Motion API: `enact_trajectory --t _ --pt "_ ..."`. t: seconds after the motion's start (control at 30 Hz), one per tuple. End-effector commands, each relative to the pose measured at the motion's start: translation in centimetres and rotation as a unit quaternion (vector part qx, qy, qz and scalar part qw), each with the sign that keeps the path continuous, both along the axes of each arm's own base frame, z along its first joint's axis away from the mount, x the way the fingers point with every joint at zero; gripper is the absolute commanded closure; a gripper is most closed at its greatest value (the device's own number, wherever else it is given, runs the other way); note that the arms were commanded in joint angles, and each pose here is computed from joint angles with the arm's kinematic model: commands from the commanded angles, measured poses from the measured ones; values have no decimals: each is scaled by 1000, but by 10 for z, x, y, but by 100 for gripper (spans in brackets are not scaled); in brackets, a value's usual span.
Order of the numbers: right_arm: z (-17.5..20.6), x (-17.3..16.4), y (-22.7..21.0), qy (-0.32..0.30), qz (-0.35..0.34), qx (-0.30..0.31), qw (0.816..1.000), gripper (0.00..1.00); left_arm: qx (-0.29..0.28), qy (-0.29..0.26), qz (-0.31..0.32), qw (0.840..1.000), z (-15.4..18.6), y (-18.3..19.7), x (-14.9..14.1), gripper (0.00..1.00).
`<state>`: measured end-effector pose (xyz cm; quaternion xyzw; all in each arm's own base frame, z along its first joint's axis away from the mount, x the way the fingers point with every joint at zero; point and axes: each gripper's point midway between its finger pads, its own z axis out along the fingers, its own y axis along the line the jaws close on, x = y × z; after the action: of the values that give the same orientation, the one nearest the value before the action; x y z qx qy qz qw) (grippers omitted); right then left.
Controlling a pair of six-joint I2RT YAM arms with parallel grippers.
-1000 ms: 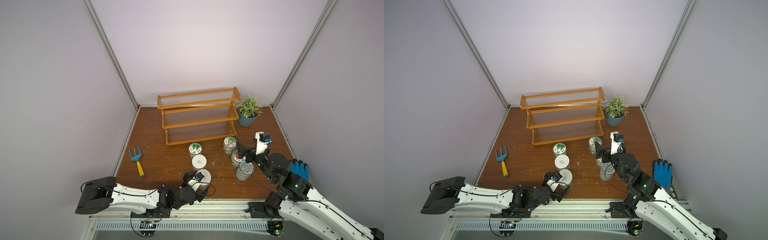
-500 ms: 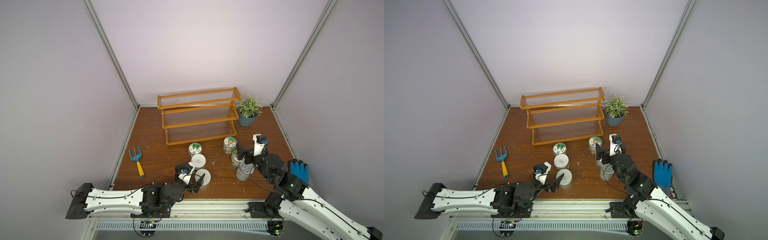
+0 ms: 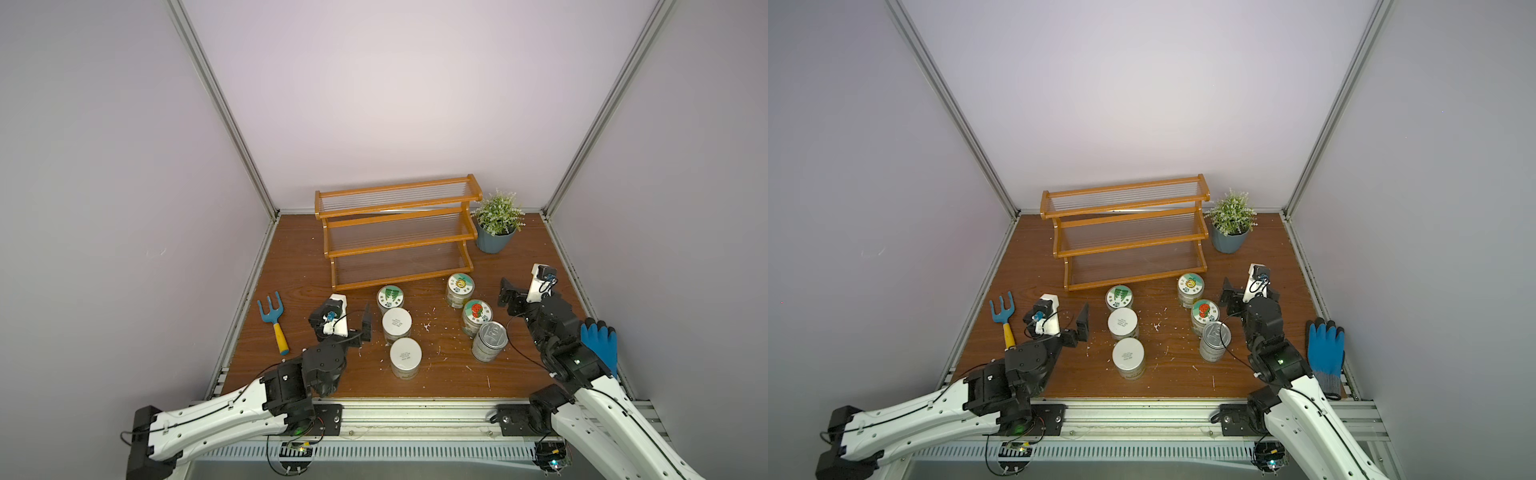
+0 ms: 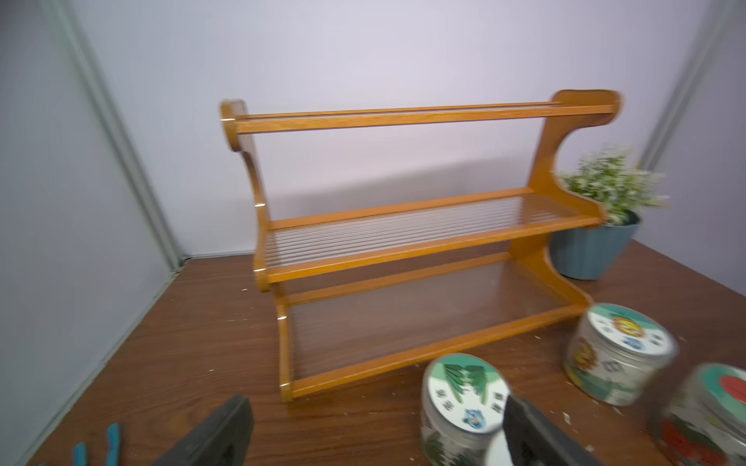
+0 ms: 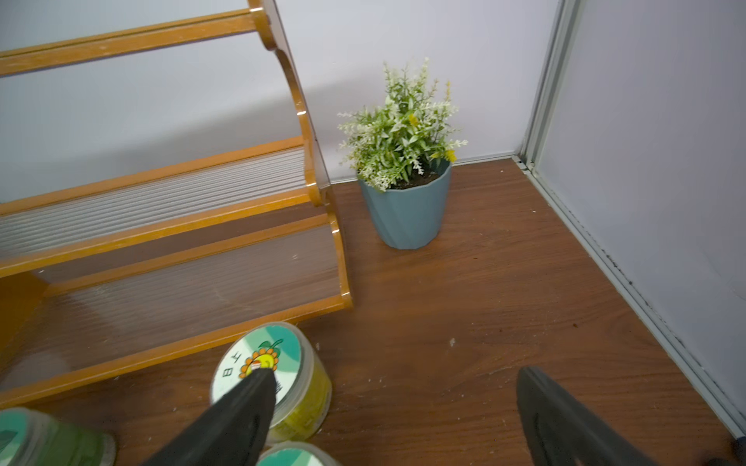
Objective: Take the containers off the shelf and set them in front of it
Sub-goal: Reset both arms
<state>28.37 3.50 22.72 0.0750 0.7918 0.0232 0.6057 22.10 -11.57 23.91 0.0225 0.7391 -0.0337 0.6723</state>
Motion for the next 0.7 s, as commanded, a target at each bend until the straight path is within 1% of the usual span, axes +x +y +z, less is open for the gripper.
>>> enact_trajectory --t 0.0,0.13,0.2,0.27,0.33,0.4,0.47,0.5,0.57,0.6,0.67 --pt "14 14 -4 -32 1 8 999 1 2 3 52 999 -4 21 20 0" --pt "-1 26 -20 -23 -26 -13 999 1 3 21 91 996 -16 39 51 0" --pt "-10 30 -28 -24 -44 -33 998 1 17 11 113 993 -16 49 60 0" --pt "-21 34 -36 -22 -60 -43 997 1 42 -4 118 992 -14 51 64 0" --pt "-30 35 -46 -33 -88 -54 994 1 60 -8 120 991 -17 55 70 0" --pt "-38 36 -48 -62 -88 -79 991 1 71 -4 120 990 -27 61 77 0" --pt "-44 38 -48 -83 -89 -95 988 1 73 -14 126 989 -36 69 78 0" --pt "-50 41 -50 -80 -91 -101 987 1 72 -23 120 990 -40 71 78 0" --pt "-68 51 -49 -48 -86 -116 988 1 55 -32 111 992 -50 77 78 0" --pt "-77 55 -47 -37 -80 -119 989 1 50 -31 117 991 -52 84 80 0" --pt "-86 58 -44 -40 -71 -118 990 1 60 -29 118 991 -55 91 87 0"
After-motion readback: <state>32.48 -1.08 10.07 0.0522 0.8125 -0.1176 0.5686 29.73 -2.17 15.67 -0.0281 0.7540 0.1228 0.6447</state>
